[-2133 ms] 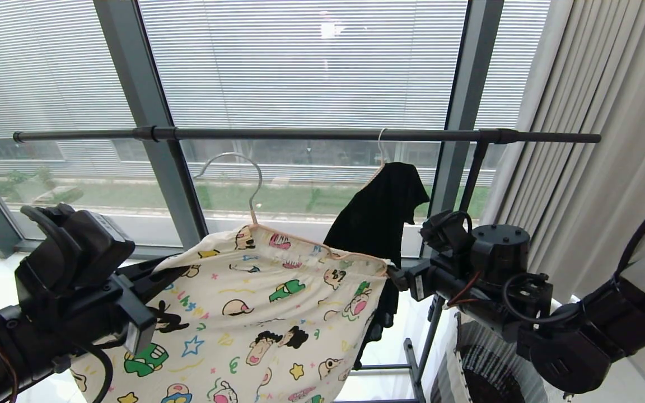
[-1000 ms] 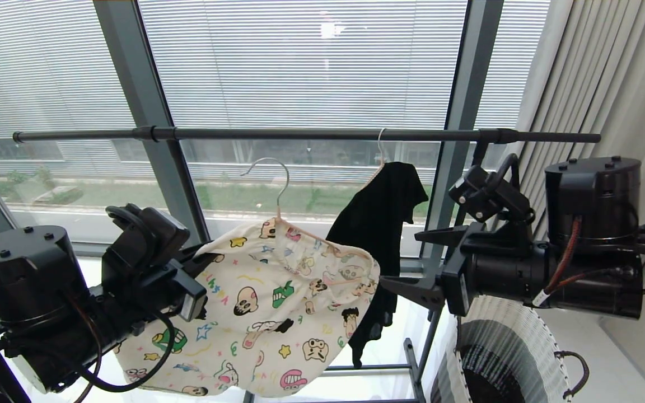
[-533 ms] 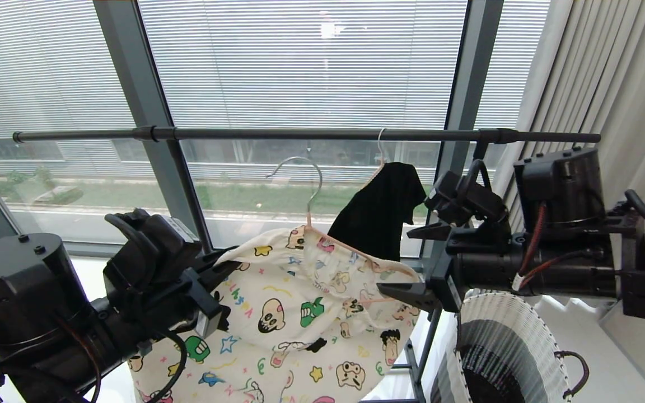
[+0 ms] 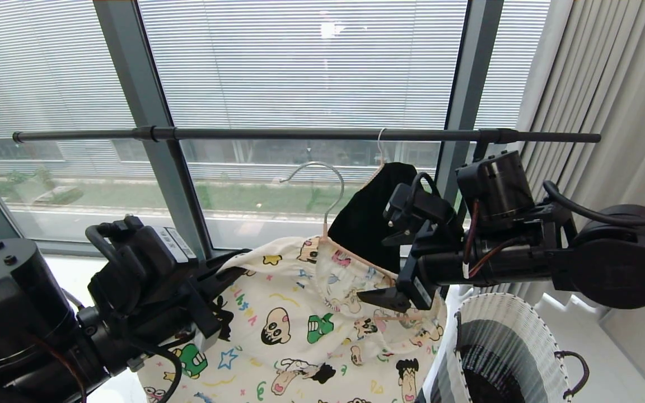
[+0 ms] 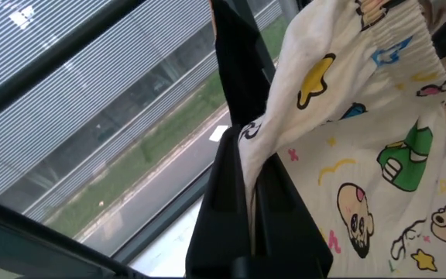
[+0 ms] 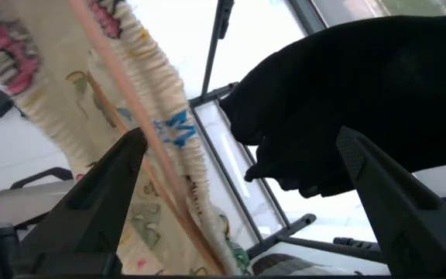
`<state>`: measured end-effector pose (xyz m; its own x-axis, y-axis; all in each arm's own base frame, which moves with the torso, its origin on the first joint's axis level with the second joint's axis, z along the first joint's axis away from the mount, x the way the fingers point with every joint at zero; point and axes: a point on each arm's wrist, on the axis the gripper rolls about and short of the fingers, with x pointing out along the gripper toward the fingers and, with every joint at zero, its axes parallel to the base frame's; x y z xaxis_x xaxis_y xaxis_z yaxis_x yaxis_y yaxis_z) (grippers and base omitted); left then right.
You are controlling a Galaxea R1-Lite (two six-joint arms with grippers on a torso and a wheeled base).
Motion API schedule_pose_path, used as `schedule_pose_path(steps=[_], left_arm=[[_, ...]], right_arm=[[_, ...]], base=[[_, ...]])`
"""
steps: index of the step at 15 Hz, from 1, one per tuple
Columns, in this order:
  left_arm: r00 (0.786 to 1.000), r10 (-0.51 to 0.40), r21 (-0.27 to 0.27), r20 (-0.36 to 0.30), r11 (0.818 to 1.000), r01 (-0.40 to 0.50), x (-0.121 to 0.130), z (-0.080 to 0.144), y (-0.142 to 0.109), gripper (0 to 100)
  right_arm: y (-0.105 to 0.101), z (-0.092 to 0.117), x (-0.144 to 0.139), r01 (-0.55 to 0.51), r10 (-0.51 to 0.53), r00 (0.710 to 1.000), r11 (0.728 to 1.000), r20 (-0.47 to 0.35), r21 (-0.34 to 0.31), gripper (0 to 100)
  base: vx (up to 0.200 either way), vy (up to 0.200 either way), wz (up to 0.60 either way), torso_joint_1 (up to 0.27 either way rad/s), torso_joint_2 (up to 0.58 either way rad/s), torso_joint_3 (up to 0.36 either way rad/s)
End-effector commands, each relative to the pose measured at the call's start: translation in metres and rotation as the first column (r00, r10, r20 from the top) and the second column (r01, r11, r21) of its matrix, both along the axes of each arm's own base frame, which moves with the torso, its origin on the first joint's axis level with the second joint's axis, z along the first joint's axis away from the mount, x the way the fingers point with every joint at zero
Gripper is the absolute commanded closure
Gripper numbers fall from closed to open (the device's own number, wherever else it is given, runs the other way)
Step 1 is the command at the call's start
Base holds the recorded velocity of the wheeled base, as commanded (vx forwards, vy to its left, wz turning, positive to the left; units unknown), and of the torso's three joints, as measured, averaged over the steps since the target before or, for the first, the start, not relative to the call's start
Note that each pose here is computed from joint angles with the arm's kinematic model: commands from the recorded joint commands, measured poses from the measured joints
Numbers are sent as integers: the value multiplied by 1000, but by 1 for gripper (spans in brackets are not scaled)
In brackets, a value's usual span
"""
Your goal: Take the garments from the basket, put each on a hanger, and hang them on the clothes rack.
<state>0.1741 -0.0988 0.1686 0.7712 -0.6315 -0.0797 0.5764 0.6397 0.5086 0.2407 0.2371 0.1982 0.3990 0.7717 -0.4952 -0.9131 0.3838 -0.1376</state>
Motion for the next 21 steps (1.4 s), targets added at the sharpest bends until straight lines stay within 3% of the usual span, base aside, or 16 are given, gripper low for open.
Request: schedule_pose_path(steps=[1,5,11,12,16,18,21], left_arm=[[1000,-23,0,2,1000,23,-8,-1,0,100],[1000,-23,2,0,1000,23,-9,-2,0,100],[1000,-23,-3,8,1000,23,-11,0,1,100],[1000,-23,-3,8,1000,23,-11,0,1,100],[1000,-23,-4,10,1000,23,-12,0,1,100],[1000,-26,-3,8,1000,26,-13,-1,2,100],[999,-38,8,3,999,38,-19,-5,3,100]], right_arm=[[9,-5,-1,-22,22,1000,1000,-7,-8,0],[26,-8,-19,-104,104,994,995,-20,-10,0],[29,-9,-20,-113,113,993,994,-20,-10,0],[29,-9,-20,-112,112,994,994,-18,-9,100],[28,-6,-19,-101,101,995,995,2,3,100],[30,-2,-18,-106,104,993,994,51,38,100],[28,1,-15,-152,148,977,988,153,12,100]], base=[[0,0,0,0,0,0],[0,0,0,0,0,0],[0,0,0,0,0,0],[0,0,0,0,0,0],[0,0,0,0,0,0],[0,0,0,0,0,0],[0,0,0,0,0,0]])
